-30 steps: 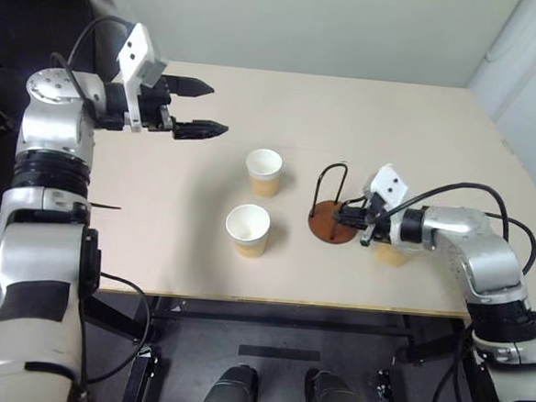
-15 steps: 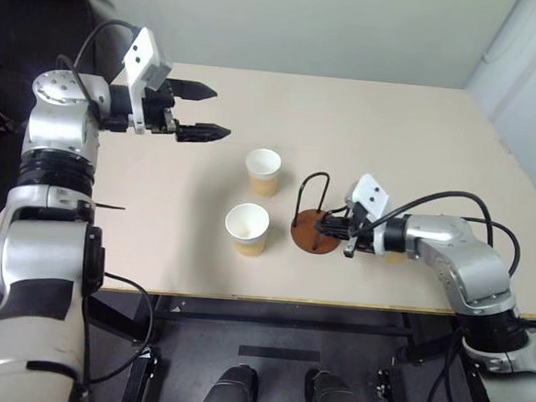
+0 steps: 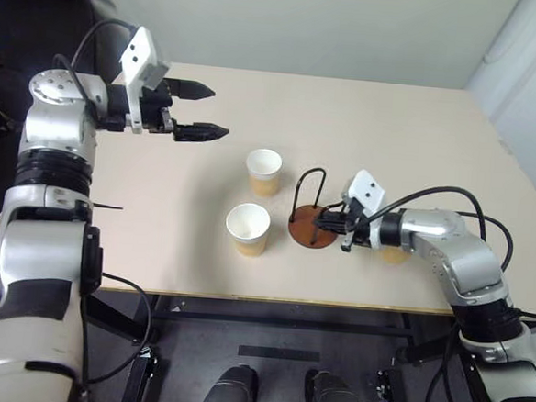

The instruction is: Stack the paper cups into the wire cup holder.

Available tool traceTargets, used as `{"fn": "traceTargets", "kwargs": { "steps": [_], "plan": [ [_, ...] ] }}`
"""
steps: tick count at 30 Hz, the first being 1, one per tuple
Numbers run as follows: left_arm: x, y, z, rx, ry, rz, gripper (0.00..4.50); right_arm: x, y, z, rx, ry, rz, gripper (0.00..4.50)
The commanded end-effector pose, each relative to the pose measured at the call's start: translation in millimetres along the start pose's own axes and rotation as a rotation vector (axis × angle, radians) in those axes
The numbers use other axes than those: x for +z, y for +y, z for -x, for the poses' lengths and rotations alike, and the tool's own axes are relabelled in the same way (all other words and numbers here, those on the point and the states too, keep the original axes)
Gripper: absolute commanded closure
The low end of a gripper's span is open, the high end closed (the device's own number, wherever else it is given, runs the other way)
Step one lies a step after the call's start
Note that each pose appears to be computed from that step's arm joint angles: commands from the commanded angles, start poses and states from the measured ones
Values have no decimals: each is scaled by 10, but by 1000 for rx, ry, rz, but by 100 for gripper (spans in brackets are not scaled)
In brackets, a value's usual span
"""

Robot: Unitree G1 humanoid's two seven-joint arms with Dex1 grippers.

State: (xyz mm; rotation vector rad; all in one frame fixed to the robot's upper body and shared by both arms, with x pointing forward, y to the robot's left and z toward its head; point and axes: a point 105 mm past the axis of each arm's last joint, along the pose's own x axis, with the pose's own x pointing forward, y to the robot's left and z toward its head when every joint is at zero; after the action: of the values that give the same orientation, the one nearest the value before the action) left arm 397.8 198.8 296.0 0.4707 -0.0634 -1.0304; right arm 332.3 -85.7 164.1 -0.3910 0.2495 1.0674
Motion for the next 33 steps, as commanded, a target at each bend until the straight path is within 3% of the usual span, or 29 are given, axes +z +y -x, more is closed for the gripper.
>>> {"fn": "traceTargets", "kwargs": {
  "steps": [1,27,30,33],
  "plan": [
    [221,54,81,20,-32,-67,0,112,-79,39,-31,-21,45,444],
    [213,53,96,22,-30,-64,0,110,-213,1,-66,-14,63,444],
    [209,51,90,20,-30,-63,0,108,-225,4,-73,-16,54,378],
    [210,51,84,19,-31,-63,0,95,-232,13,-79,-9,53,279]
  ]
}}
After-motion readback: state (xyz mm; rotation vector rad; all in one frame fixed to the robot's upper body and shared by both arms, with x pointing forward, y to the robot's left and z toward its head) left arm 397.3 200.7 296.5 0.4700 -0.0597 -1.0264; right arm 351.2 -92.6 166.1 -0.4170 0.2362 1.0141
